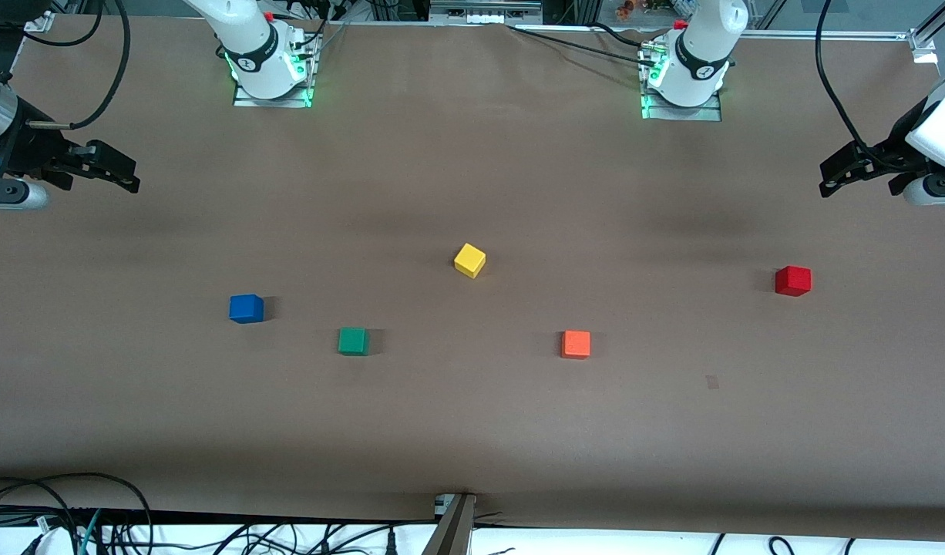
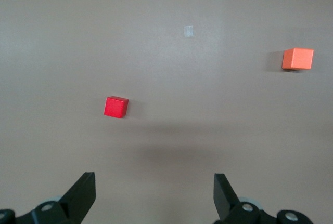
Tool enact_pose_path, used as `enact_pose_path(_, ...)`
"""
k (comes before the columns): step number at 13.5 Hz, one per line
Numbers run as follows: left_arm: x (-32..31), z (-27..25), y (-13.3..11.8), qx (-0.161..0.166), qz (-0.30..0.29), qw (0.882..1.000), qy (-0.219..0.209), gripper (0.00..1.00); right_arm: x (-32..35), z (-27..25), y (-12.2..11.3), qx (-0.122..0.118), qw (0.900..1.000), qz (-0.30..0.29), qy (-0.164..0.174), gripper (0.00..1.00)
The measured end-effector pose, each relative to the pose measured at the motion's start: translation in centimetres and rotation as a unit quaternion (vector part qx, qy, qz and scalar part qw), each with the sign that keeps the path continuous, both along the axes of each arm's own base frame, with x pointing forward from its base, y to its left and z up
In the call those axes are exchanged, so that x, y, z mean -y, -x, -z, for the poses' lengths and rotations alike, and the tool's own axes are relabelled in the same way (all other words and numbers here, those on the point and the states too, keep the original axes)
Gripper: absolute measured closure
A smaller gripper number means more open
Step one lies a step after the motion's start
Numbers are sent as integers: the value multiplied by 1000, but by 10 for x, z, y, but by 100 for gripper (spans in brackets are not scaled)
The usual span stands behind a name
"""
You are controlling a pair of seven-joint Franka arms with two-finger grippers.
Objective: Pass red block to right arm, stack on blue
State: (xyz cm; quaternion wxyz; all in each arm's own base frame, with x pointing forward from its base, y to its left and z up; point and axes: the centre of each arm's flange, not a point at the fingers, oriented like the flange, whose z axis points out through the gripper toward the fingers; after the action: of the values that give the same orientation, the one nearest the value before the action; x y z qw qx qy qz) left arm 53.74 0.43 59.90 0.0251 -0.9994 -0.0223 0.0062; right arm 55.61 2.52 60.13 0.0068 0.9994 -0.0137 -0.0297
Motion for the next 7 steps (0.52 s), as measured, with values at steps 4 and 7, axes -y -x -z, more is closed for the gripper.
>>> enact_pose_path(4, 0, 1, 0, -1, 0, 1000, 0, 0, 0, 0, 0, 0, 1000, 0, 0, 0)
enact_pose_path(7, 0, 3, 0, -3, 0, 1000, 0, 0, 0, 0, 0, 0, 1000, 0, 0, 0)
